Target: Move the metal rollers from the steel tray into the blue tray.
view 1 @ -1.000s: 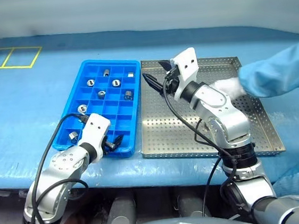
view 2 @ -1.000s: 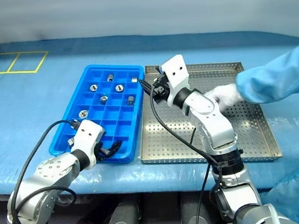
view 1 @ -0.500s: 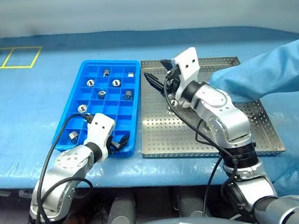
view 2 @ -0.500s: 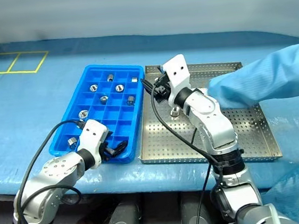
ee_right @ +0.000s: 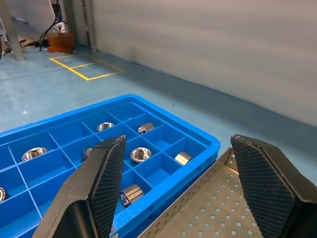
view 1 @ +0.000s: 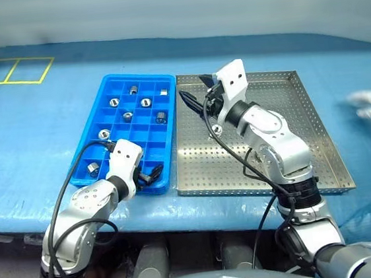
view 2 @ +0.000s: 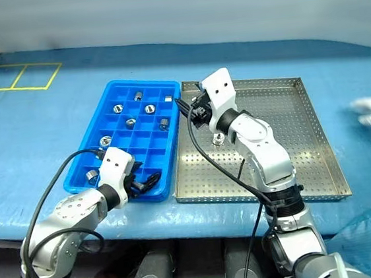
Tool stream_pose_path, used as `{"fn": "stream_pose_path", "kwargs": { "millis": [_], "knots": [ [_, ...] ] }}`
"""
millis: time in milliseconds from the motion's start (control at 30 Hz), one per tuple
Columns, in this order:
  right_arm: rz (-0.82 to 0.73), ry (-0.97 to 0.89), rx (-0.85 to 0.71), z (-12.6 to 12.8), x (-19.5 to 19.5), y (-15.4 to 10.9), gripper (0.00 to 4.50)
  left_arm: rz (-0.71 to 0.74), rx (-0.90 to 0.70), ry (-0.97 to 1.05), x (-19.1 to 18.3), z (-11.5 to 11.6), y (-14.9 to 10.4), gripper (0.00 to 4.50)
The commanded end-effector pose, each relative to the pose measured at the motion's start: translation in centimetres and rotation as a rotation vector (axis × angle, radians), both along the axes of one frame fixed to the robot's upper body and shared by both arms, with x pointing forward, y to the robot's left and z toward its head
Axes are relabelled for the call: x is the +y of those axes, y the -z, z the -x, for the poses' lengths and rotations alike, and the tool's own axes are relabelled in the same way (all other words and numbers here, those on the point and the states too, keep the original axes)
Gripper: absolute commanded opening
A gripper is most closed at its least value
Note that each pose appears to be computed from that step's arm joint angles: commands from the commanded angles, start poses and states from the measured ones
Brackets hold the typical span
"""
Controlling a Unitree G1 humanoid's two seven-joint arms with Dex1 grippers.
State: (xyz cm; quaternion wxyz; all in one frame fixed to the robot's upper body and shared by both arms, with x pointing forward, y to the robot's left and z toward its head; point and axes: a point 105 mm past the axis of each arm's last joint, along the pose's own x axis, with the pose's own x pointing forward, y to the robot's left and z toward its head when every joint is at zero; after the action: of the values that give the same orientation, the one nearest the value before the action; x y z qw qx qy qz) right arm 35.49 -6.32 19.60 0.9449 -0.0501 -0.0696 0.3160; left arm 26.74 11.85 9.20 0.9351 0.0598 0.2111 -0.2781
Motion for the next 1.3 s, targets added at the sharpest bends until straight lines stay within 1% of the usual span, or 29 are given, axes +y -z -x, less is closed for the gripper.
{"fn": "stream_pose_path", "kwargs": {
  "millis": [33, 233, 367, 433, 533, 600, 633, 700, 800, 867, 933, 1000, 1133, 1300],
  "knots": [
    [-0.01, -0.008, -0.05, 0.5, 0.1, -1.1, 3.58, 0.047, -0.016, 0.042, -1.0, 0.3, -0.9, 3.64],
    [-0.012, -0.003, -0.047, 0.4, 0.0, -1.0, 3.58, 0.035, -0.022, 0.029, -0.4, 0.3, -1.2, 3.64],
    [-0.012, 0.005, -0.041, 0.4, -0.2, -0.8, 3.58, 0.046, -0.066, 0.022, 0.3, 0.3, -2.4, 3.64],
    [-0.015, 0.001, -0.032, 0.5, -0.2, -0.6, 3.58, 0.091, -0.127, 0.021, 0.7, 0.2, -4.1, 3.64],
    [0.001, -0.06, -0.007, 1.6, -0.2, 0.2, 3.58, 0.198, -0.269, 0.017, 1.5, 0.0, -8.1, 3.64],
    [0.011, -0.079, 0.012, 2.3, -0.6, 0.8, 3.58, 0.197, -0.32, 0.029, 1.7, -0.1, -9.4, 3.64],
    [0.015, -0.074, 0.025, 2.4, -0.9, 1.2, 3.58, 0.192, -0.329, 0.04, 1.6, -0.2, -9.7, 3.64],
    [0.037, -0.049, 0.056, 2.8, -2.0, 2.1, 3.58, 0.155, -0.33, 0.089, 0.7, -0.5, -9.5, 3.64],
    [0.132, -0.007, 0.084, 3.8, -4.2, 3.3, 3.58, 0.131, -0.337, 0.207, -2.0, -1.3, -8.1, 3.64],
    [0.181, -0.032, 0.094, 5.0, -4.9, 3.6, 3.58, 0.146, -0.396, 0.277, -3.8, -1.9, -7.9, 3.64],
    [0.23, -0.107, 0.093, 6.8, -5.1, 3.6, 3.58, 0.166, -0.397, 0.362, -5.7, -2.7, -7.3, 3.64],
    [0.271, -0.139, 0.112, 8.0, -5.6, 4.0, 3.58, 0.175, -0.37, 0.438, -7.5, -3.6, -6.6, 3.64],
    [0.324, -0.085, 0.146, 8.6, -6.8, 4.9, 3.58, 0.159, -0.328, 0.457, -9.3, -6.5, -5.6, 3.64],
    [0.297, -0.029, 0.142, 9.2, -7.1, 5.0, 3.58, 0.095, -0.279, 0.48, -11.8, -8.7, -4.1, 3.64]
  ]
}}
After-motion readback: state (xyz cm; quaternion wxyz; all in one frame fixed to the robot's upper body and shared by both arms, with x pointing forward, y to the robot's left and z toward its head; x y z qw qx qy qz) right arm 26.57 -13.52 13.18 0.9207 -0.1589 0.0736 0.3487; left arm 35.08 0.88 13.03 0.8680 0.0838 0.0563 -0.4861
